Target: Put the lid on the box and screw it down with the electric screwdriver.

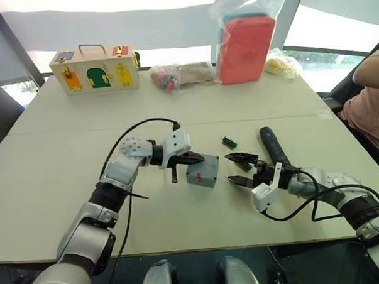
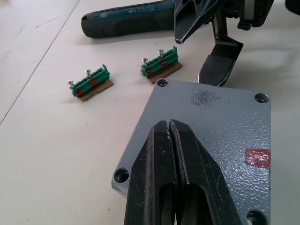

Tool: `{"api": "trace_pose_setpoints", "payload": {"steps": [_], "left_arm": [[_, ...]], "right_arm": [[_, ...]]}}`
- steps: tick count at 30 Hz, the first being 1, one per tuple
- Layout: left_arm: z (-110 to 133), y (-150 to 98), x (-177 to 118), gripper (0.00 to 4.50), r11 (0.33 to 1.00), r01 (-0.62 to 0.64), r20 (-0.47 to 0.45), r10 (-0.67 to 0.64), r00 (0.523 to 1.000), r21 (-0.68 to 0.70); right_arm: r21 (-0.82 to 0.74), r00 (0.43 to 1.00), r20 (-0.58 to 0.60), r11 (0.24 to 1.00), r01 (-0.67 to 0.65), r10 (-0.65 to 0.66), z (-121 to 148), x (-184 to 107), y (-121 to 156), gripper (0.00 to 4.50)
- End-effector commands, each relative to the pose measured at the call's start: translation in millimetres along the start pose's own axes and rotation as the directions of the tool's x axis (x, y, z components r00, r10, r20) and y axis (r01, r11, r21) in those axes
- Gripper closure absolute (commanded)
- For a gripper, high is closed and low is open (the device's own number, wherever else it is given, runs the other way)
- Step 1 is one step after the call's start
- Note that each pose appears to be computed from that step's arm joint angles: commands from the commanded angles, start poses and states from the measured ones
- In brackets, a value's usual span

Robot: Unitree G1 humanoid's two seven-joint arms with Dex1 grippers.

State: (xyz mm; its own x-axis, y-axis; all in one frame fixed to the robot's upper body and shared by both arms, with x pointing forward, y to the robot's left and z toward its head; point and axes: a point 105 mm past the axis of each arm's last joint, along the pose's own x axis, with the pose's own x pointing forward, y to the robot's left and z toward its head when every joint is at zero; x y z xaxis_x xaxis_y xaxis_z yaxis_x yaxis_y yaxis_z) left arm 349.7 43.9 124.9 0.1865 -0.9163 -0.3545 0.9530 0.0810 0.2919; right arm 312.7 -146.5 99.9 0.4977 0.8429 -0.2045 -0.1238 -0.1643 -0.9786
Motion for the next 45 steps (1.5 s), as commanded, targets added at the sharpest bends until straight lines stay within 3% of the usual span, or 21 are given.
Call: {"api": "trace_pose_setpoints", "payload": {"steps": [1, 3, 6, 10, 15, 17, 26, 45], "left_arm": [[-30, -12, 3, 4.5, 0.997, 0.04, -0.106, -0.047, 0.993, -0.066], [-29, -12, 2, 4.5, 0.997, 0.041, -0.103, -0.048, 0.993, -0.066], [-28, -11, 2, 4.5, 0.997, 0.04, -0.099, -0.046, 0.994, -0.064], [-26, -10, 2, 4.5, 0.997, 0.035, -0.094, -0.041, 0.995, -0.063], [-25, -9, 1, 4.5, 0.998, 0.033, -0.09, -0.039, 0.995, -0.06], [-24, -8, 1, 4.5, 0.998, 0.033, -0.088, -0.038, 0.995, -0.059], [-21, -4, -2, 4.5, 0.999, 0.016, -0.082, -0.02, 0.996, -0.051], [-15, -1, -1, 4.5, 0.999, 0.001, -0.059, -0.003, 0.998, -0.038]], "right_arm": [[0.085, 0.997, 0.017, 0.994, 0.07, -0.072, 4, -4, -24, 0.01], [0.185, 0.996, 0.045, 0.981, 0.066, -0.075, 13, -3, -30, 0.01], [0.345, 0.997, 0.046, 0.938, 0.035, -0.054, 21, -4, -37, 0.55], [0.575, 0.994, 0.112, 0.815, -0.074, 0.011, 47, -8, -39, 1.84], [0.734, 0.988, 0.143, 0.664, -0.142, 0.053, 65, -10, -40, 3.82], [0.775, 0.986, 0.143, 0.61, -0.163, 0.081, 69, -9, -34, 4.42], [0.847, 0.982, 0.134, 0.499, -0.182, 0.132, 81, 9, -11, 4.42], [0.859, 0.995, 0.059, 0.503, -0.092, 0.082, 62, 35, -23, 4.42]]}}
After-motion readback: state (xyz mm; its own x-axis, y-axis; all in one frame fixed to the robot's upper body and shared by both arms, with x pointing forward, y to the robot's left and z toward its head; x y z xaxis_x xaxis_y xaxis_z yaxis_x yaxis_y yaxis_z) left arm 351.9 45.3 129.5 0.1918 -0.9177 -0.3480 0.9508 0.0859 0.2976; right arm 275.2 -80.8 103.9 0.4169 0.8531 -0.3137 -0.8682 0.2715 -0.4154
